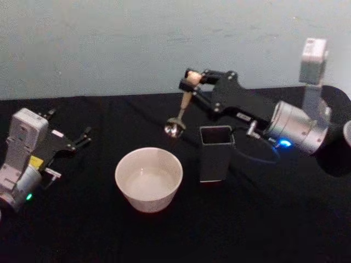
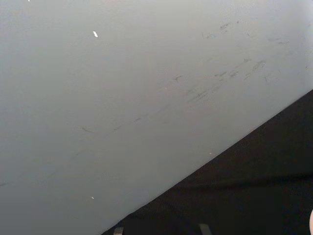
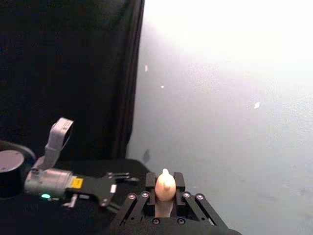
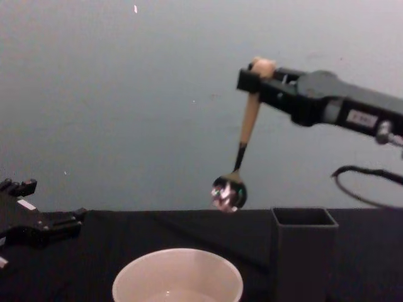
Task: Pick up the stirring spoon with one hand, stir inside the cup, then place it back in its original position.
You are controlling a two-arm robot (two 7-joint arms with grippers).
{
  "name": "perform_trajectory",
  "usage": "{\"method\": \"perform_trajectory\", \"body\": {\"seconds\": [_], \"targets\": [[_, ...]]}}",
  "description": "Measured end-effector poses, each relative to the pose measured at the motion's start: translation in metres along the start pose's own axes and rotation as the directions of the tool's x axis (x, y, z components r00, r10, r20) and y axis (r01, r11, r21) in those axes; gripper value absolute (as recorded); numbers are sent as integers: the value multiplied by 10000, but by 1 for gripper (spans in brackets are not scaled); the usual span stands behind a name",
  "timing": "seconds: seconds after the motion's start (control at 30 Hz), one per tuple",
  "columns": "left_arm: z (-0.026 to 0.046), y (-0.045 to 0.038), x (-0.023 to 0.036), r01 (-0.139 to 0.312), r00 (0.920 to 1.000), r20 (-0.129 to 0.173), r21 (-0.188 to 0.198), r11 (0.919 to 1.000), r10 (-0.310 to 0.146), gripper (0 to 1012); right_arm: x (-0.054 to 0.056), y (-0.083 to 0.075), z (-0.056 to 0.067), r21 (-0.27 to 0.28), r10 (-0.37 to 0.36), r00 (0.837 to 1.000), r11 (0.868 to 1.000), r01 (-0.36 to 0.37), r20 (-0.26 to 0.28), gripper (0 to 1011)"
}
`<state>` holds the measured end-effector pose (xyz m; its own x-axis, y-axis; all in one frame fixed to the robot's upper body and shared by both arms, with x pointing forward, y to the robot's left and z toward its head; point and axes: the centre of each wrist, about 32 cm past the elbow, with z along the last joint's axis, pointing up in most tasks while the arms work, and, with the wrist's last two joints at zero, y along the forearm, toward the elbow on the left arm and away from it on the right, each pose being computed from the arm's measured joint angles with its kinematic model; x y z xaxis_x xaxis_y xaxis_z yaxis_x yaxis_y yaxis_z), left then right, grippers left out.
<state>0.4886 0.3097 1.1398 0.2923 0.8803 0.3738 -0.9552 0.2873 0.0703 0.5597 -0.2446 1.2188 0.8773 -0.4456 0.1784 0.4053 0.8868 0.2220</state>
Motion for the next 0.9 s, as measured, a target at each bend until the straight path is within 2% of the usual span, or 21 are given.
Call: {"method": "perform_trajectory", "body": {"seconds": [0.27, 0.53, 0.9], "targets": [[0, 0, 0, 0, 10000, -1, -1, 10000, 0, 1001, 72, -239, 139, 15, -509, 9981, 9987, 509, 352, 212], [0, 0, 0, 0, 10000, 0, -1, 10000, 0, 1001, 58, -470, 200, -217, -905, 9946, 9956, 917, 514, 212], [0, 0, 0, 0, 10000, -1, 0, 10000, 0, 1001, 30, -595, 182, -488, -1199, 9914, 9913, 1224, 530, 212]]}}
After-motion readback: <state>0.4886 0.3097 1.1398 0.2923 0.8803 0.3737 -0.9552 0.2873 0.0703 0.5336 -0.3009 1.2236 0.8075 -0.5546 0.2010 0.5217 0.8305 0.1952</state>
